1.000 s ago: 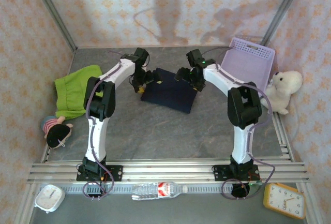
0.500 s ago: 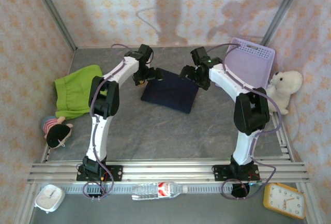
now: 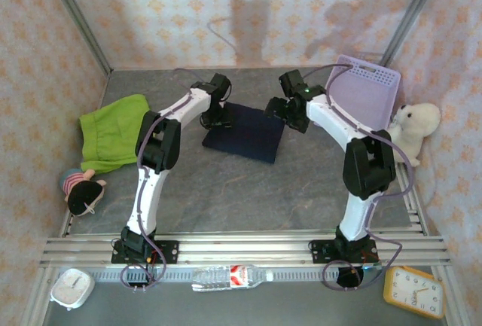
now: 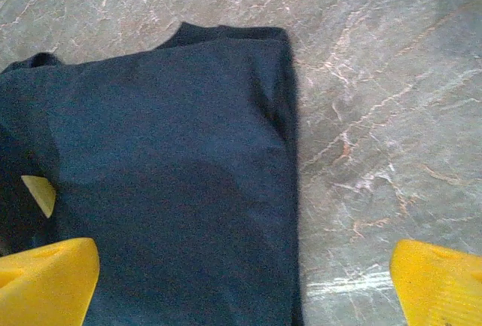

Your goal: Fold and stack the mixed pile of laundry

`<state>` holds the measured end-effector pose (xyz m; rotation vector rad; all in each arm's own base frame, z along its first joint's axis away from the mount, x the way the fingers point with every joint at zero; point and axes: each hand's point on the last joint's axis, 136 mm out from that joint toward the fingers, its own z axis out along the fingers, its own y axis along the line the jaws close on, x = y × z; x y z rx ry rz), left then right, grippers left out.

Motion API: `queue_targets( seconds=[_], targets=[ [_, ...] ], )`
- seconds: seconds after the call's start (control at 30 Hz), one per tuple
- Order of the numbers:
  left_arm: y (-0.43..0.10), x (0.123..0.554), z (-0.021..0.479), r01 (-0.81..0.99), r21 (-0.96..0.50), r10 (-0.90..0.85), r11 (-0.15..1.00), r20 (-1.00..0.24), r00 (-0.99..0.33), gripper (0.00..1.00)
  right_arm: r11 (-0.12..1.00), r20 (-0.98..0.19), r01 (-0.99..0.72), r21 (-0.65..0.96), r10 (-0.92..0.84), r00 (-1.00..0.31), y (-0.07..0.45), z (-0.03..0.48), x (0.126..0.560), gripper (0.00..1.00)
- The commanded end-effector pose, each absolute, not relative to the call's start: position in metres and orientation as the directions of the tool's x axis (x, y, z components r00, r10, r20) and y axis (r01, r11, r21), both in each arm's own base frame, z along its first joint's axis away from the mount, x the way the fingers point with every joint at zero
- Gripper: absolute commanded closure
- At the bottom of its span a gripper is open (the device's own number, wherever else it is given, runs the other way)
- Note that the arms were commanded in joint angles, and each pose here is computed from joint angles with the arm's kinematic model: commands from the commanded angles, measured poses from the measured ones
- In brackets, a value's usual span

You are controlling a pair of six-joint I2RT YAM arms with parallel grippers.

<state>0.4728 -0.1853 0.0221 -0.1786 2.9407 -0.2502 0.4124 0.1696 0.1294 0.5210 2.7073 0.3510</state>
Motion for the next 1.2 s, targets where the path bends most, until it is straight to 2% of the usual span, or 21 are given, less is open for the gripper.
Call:
queue_targets(
  seconds=[0.0,0.1,0.13,0.37,0.6,1.17],
  targets=[
    [-0.199,0.417,-0.034,-0.128,-0.138,-0.126,0.982,0.021,-0.992,0.73,0.901,-0.349,0.334,0.277,0.418,-0.839,0.153,0.147,0.403,0.01],
    [-0.195,0.416,-0.030,-0.144,-0.125,-0.145,0.982,0.004,-0.989,0.96,0.901,-0.364,0.339,0.272,0.422,-0.831,0.148,0.151,0.398,0.01],
    [-0.192,0.419,-0.024,-0.143,-0.115,-0.145,0.983,-0.014,-0.989,1.00,0.900,-0.367,0.342,0.271,0.425,-0.828,0.145,0.152,0.396,0.01],
    [-0.160,0.454,0.054,-0.130,-0.052,-0.137,0.990,-0.197,-0.971,1.00,0.895,-0.382,0.349,0.278,0.437,-0.814,0.140,0.160,0.392,0.01],
    [-0.106,0.471,0.117,-0.136,0.047,-0.116,0.990,-0.298,-0.948,1.00,0.883,-0.376,0.360,0.301,0.457,-0.806,0.141,0.157,0.389,0.02],
    [-0.014,0.463,0.189,-0.143,0.247,-0.037,0.958,-0.390,-0.920,1.00,0.869,-0.346,0.362,0.338,0.472,-0.811,0.156,0.150,0.408,0.01]
  ],
)
